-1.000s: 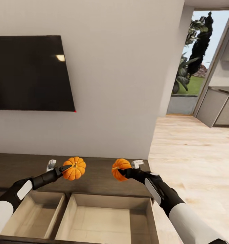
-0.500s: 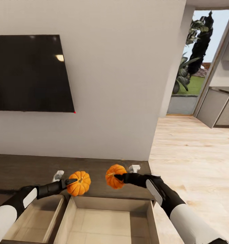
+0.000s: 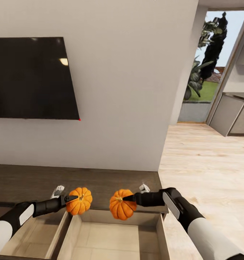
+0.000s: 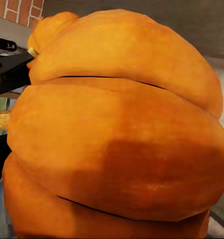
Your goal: Place each of the two pumpkins and all three candles from the living room inside a cabinet in the living room (use any cabinet), then make sure every cabinet is closed, and position the cauldron so it is next to a table in the living room.
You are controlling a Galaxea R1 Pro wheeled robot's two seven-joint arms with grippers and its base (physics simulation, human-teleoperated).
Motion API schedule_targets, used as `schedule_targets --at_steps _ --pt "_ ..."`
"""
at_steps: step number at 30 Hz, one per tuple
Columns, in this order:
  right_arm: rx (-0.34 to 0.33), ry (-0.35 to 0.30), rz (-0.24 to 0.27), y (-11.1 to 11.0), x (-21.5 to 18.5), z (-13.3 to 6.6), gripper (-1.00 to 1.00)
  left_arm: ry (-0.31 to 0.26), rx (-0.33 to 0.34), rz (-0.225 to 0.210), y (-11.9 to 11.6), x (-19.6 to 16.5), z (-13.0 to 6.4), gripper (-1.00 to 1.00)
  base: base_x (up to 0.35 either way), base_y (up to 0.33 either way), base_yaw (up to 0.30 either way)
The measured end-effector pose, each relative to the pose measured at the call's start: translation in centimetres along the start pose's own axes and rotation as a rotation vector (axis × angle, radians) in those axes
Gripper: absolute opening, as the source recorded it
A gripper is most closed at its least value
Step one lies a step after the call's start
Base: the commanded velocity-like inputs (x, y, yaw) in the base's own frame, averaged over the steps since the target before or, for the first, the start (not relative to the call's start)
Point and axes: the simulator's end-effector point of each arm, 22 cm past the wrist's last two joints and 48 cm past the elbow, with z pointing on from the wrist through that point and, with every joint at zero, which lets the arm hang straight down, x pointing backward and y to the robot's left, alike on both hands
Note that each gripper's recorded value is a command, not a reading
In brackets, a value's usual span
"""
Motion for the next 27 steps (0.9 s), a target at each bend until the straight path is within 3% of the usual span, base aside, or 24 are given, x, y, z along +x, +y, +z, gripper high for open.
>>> schedule_targets --at_steps 4,8,15,27 --pt "0.025 0.028 0.054 -1.7 1.5 0.0 -1.00 -0.001 -0.027 -0.025 1.3 0.3 -0.8 -1.00 0.000 0.000 0.000" --pt "0.045 0.043 0.094 -3.2 2.7 -0.1 -1.00 -0.006 -0.038 -0.022 1.8 0.1 -1.3 -1.00 0.000 0.000 0.000" --pt "0.091 0.069 0.124 -4.9 4.3 0.1 -1.00 -0.055 -0.036 0.059 1.6 -0.8 -1.1 -1.00 0.000 0.018 -0.132" --pt "0.110 0.059 0.146 -5.8 5.0 0.0 -1.00 -0.040 -0.032 0.047 1.2 0.7 0.0 -1.00 0.000 0.183 -0.213"
